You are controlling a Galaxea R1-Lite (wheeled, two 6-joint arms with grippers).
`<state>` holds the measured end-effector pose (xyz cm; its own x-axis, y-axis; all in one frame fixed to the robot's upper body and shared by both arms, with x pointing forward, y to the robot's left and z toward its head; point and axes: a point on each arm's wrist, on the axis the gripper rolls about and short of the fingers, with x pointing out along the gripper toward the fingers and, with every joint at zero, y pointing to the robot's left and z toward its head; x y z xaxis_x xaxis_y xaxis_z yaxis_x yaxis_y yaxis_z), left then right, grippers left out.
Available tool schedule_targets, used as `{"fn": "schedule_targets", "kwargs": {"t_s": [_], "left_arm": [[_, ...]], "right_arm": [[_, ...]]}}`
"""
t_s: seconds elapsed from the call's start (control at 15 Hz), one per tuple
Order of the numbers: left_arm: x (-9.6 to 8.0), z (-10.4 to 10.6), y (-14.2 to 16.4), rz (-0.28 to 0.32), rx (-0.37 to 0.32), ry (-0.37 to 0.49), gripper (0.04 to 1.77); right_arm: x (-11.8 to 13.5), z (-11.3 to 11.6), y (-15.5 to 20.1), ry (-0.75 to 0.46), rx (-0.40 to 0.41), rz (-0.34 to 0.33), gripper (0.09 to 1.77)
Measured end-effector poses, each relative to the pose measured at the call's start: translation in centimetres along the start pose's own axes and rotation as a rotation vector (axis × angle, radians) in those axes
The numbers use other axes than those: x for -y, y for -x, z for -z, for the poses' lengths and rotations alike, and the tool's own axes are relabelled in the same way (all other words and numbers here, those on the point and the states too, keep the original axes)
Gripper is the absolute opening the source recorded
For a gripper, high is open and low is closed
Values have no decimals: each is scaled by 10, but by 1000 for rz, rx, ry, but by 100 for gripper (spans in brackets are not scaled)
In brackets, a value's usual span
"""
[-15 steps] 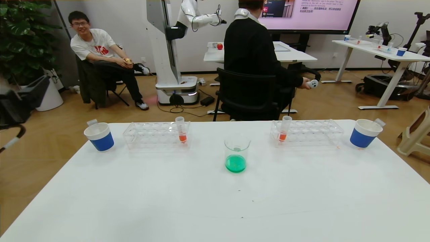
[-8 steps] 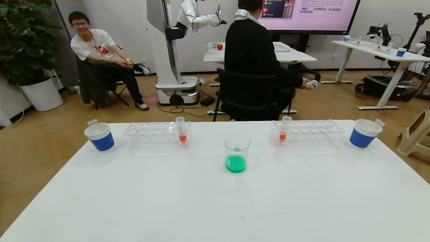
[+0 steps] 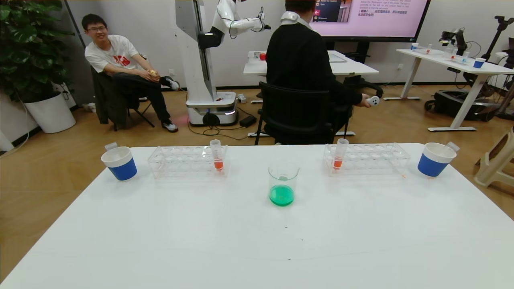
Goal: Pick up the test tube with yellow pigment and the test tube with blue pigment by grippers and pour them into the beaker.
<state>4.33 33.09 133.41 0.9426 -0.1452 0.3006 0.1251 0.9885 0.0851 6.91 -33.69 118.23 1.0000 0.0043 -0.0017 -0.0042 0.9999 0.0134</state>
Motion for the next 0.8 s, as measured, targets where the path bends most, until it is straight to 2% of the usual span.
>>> {"fn": "schedule_targets", "kwargs": {"t_s": [0.13, 0.27, 0.47, 0.6, 0.67, 0.8], "left_arm": [[2, 14, 14, -45, 19, -28, 174], [4, 42, 22, -63, -3, -46, 174], [5, 96, 20, -106, -119, -58, 174], [6, 133, 20, -122, -241, -28, 174], [7, 146, 21, -118, -307, -20, 174], [7, 150, 22, -123, -311, 6, 174]], "right_arm": [[0, 0, 0, 0, 0, 0, 174], [0, 0, 0, 0, 0, 0, 174], [0, 0, 0, 0, 0, 0, 174], [0, 0, 0, 0, 0, 0, 174], [0, 0, 0, 0, 0, 0, 174], [0, 0, 0, 0, 0, 0, 174]]}}
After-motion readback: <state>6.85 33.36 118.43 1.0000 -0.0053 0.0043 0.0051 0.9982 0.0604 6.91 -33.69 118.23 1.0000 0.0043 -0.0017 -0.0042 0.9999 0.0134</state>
